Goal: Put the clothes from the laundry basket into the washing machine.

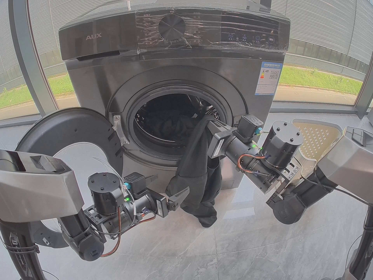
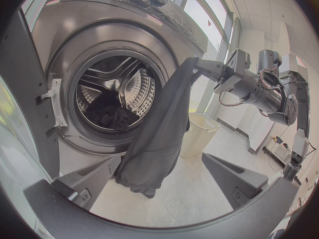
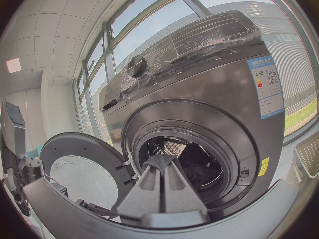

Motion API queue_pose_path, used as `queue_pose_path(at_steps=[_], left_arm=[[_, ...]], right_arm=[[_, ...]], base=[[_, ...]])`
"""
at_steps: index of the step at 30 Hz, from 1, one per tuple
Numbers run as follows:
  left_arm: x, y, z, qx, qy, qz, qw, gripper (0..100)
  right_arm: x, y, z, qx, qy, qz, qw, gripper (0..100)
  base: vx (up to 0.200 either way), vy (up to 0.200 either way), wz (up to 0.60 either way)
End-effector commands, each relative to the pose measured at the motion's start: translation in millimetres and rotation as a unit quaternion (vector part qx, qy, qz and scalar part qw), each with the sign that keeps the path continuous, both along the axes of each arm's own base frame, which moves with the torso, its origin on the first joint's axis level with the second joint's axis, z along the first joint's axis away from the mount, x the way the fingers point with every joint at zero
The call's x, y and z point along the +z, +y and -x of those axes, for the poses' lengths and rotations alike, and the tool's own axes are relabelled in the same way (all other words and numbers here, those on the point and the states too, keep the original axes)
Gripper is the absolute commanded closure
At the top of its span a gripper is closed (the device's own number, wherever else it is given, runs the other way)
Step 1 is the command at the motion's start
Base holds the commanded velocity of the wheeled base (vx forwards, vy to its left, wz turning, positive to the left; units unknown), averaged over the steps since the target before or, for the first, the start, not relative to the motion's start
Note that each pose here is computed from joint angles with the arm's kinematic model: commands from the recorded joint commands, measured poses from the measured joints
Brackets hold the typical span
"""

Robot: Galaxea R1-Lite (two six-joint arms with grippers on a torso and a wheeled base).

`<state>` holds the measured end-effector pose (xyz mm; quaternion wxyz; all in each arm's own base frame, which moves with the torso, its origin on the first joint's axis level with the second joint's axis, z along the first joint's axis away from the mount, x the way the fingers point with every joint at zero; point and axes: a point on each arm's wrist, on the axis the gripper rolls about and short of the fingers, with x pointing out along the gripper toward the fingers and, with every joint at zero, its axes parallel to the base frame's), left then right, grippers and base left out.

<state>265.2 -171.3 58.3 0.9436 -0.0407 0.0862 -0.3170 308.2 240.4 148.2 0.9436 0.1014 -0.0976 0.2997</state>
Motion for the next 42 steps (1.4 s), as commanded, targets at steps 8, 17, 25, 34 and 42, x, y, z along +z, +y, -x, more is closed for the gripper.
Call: queue_pose_path(at_steps=[8,17,25,34,42], left_arm=[[-12,-11,-3,-0.033,0.007,-0.008,0.9994,0],[-21,-23,-24,-0.029,-0.011,-0.006,0.9995,0],[-32,-35,-38,-0.026,-0.017,-0.003,0.9995,0],[-39,-45,-55,-0.008,-0.033,0.004,0.9994,0],[-54,-54,-78,0.021,-0.050,0.008,0.9985,0]], right_arm=[[-1,9,5,0.011,0.000,-0.001,0.9999,100],[-7,14,4,0.008,0.006,0.002,0.9999,100],[-9,16,1,0.008,0.006,0.001,1.0000,100],[-11,17,0,0.007,0.008,0.003,0.9999,100],[-9,17,1,0.008,0.006,0.000,0.9999,100]], base=[[0.000,0.000,0.00],[0.000,0.000,0.00],[0.000,0.000,0.00],[0.000,0.000,0.00],[0.000,0.000,0.00]])
